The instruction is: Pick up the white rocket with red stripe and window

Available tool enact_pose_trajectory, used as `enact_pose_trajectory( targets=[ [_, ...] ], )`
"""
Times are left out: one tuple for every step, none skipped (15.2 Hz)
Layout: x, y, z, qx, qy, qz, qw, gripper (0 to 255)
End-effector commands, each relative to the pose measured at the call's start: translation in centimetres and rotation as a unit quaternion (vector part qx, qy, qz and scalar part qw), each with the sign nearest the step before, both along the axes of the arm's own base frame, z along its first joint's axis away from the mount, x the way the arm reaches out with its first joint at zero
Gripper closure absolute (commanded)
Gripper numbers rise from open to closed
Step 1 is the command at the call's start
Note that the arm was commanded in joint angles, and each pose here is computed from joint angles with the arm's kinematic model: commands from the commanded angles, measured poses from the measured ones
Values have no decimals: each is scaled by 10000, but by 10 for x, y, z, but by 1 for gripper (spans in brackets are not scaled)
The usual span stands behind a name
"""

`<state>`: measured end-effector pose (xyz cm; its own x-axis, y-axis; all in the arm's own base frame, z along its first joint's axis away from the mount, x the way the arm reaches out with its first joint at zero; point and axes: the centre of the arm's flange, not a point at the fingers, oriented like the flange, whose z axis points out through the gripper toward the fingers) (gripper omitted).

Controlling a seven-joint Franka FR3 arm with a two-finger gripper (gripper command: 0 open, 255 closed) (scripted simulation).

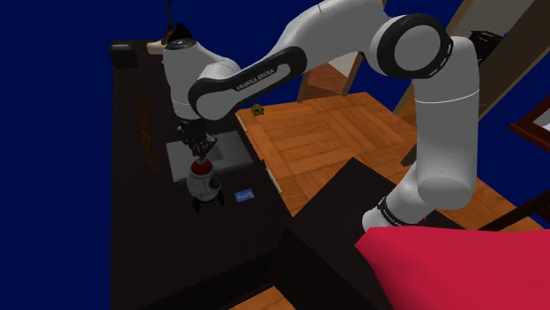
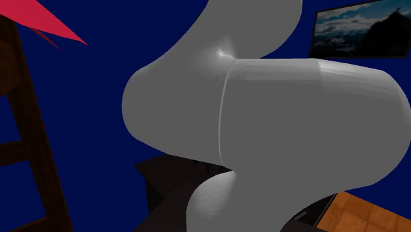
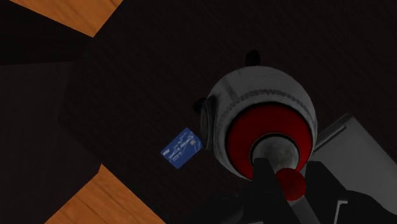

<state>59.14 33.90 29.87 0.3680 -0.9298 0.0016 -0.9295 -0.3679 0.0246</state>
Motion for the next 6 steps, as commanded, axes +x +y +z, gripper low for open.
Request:
enact_pose_trajectory(
  targets=[
    [2,1,13,6,-12,0,10000,255],
    [2,1,18,6,-12,0,10000,255],
    [2,1,23,6,-12,0,10000,255],
    [2,1,29,6,-12,0,10000,255],
    [2,1,29,6,-12,0,10000,255],
    [2,1,29,6,-12,0,10000,255]
  ],
)
